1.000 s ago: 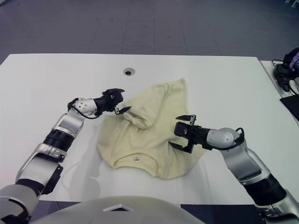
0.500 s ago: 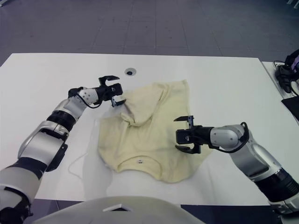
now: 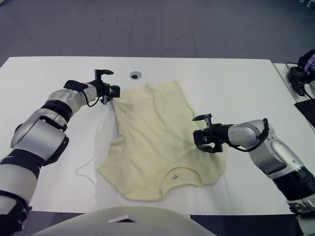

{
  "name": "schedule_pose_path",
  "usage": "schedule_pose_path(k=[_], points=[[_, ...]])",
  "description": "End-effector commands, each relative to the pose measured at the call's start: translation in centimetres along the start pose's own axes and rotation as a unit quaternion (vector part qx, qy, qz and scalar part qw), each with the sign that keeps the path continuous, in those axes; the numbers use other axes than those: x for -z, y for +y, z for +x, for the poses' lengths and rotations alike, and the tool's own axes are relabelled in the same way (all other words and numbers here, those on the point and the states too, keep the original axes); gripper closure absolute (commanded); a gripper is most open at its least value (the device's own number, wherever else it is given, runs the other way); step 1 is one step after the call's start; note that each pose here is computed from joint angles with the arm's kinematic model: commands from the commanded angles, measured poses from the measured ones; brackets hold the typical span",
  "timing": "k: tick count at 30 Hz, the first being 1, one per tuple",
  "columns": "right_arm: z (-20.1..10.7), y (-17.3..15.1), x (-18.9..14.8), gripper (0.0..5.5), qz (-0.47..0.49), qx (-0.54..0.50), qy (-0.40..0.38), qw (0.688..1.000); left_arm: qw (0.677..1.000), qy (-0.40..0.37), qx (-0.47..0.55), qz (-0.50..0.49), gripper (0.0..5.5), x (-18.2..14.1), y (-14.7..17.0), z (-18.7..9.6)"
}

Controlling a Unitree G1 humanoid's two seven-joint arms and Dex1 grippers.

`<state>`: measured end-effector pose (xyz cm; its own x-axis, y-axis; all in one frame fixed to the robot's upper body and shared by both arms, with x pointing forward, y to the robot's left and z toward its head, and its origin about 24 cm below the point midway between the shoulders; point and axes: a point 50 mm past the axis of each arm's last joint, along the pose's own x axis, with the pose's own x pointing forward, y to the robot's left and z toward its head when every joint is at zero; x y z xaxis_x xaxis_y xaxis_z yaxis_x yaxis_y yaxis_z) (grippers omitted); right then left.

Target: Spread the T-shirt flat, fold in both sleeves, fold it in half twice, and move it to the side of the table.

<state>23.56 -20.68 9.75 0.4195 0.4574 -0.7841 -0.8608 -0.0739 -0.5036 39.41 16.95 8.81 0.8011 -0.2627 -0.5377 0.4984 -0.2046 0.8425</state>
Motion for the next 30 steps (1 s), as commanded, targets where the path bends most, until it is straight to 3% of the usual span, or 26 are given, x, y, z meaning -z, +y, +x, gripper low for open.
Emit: schedule_pose_path(k=[1, 6, 11, 15, 20, 24, 30], points=[[0.7, 0.4, -2.8, 0.10, 0.088, -0.026, -0.088, 0.992, 0.998, 0.020, -0.062, 0.024, 0.13, 0.5, 2.5, -0.5], [-0.8, -2.9, -3.3, 0.10, 0.104, 0.024, -0.088, 0.990, 0.973, -0.014, -0.228, 0.022, 0.13, -0.5, 8.4, -2.0], [-1.9, -4.3, -2.5, 0.10, 0.102, 0.049, -0.061, 0.992, 0.956, -0.128, -0.259, -0.051, 0.13, -2.0, 10.3, -3.3], [-1.9, -5.9, -2.1, 0.10, 0.113, 0.096, -0.059, 0.987, 0.931, -0.254, -0.183, -0.188, 0.13, -1.3, 5.0, -5.2], [1.5, -8.4, -0.2, 0.10, 0.154, 0.183, -0.032, 0.971, 0.916, -0.289, -0.075, -0.266, 0.13, -2.2, -3.8, -12.2], [3.6, -9.9, 1.2, 0.10, 0.181, 0.220, -0.014, 0.958, 0.895, -0.321, -0.005, -0.310, 0.13, -4.6, -6.1, -15.9], [6.1, -11.7, 1.8, 0.10, 0.190, 0.248, -0.001, 0.950, 0.906, -0.287, 0.095, -0.296, 0.13, -5.2, -9.0, -18.4]])
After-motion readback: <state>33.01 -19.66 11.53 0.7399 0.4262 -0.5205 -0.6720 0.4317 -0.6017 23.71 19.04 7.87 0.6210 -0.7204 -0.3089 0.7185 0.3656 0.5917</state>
